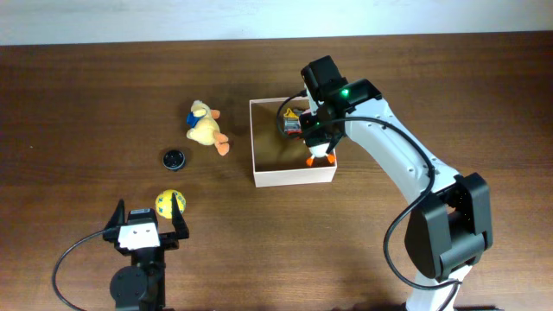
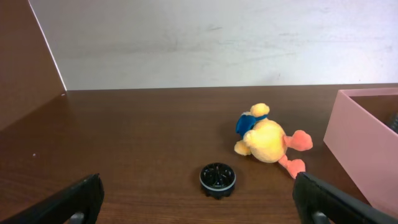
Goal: Pack container
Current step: 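Lower the white duck into the box beside the truck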
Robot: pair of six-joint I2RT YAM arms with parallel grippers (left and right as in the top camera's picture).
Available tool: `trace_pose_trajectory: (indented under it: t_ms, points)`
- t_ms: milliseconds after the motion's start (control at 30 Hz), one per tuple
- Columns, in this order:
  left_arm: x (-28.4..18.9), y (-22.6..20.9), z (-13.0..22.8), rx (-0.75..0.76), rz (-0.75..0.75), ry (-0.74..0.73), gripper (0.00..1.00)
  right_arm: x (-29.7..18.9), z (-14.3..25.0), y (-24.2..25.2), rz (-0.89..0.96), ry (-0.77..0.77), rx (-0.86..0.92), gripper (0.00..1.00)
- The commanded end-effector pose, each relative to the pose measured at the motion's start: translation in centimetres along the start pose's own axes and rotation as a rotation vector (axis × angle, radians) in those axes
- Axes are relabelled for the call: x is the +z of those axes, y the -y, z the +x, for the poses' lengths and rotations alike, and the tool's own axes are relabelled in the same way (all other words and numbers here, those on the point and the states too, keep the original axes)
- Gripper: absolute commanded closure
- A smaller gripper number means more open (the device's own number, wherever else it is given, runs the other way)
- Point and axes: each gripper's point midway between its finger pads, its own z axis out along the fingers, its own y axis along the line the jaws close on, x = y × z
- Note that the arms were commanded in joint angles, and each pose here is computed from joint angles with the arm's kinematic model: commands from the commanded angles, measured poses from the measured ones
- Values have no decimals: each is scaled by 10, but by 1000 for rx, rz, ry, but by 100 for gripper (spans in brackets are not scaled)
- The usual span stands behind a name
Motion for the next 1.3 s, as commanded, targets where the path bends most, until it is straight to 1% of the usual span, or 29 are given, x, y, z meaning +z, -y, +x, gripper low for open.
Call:
trace_pose_trajectory:
  t_ms: [0, 33, 67, 100, 233, 333, 367, 467, 500, 1000, 1033, 1067, 1167, 1200, 1267]
  points:
    - [0, 0, 2, -11, 1, 1, 1, 10, 11, 4, 25, -34, 20, 95]
    - [0, 0, 2, -11, 1, 1, 1, 11, 12, 4, 26, -39, 20, 94]
    - [0, 0, 2, -11, 1, 1, 1, 12, 13, 5, 26, -42, 20, 88]
    - [0, 0, 2, -10, 2, 0, 1, 13, 15, 5, 27, -45, 20, 87]
    - [0, 0, 2, -10, 2, 0, 1, 13, 15, 5, 27, -47, 20, 87]
    - [0, 0, 2, -11, 1, 1, 1, 13, 15, 5, 27, -46, 20, 76]
    - [0, 0, 2, -11, 1, 1, 1, 13, 15, 5, 27, -46, 20, 74]
    - [0, 0, 2, -10, 2, 0, 1, 13, 15, 5, 27, -47, 20, 61]
    - [0, 0, 2, -10, 2, 0, 1, 13, 15, 5, 27, -47, 20, 58]
    - [0, 0, 2, -10, 2, 0, 1, 13, 13, 2, 15, -40, 19, 57]
    - [0, 0, 2, -10, 2, 0, 1, 13, 12, 1, 6, -36, 19, 57]
    - [0, 0, 2, -10, 2, 0, 1, 13, 10, -7, -37, -30, 19, 62]
    - [0, 0, 2, -11, 1, 1, 1, 12, 8, -25, -139, -27, 20, 94]
    - [0, 0, 2, -10, 1, 1, 1, 11, 7, -31, -172, -27, 18, 96]
    - [0, 0, 2, -10, 2, 0, 1, 10, 6, -35, -194, -23, 16, 96]
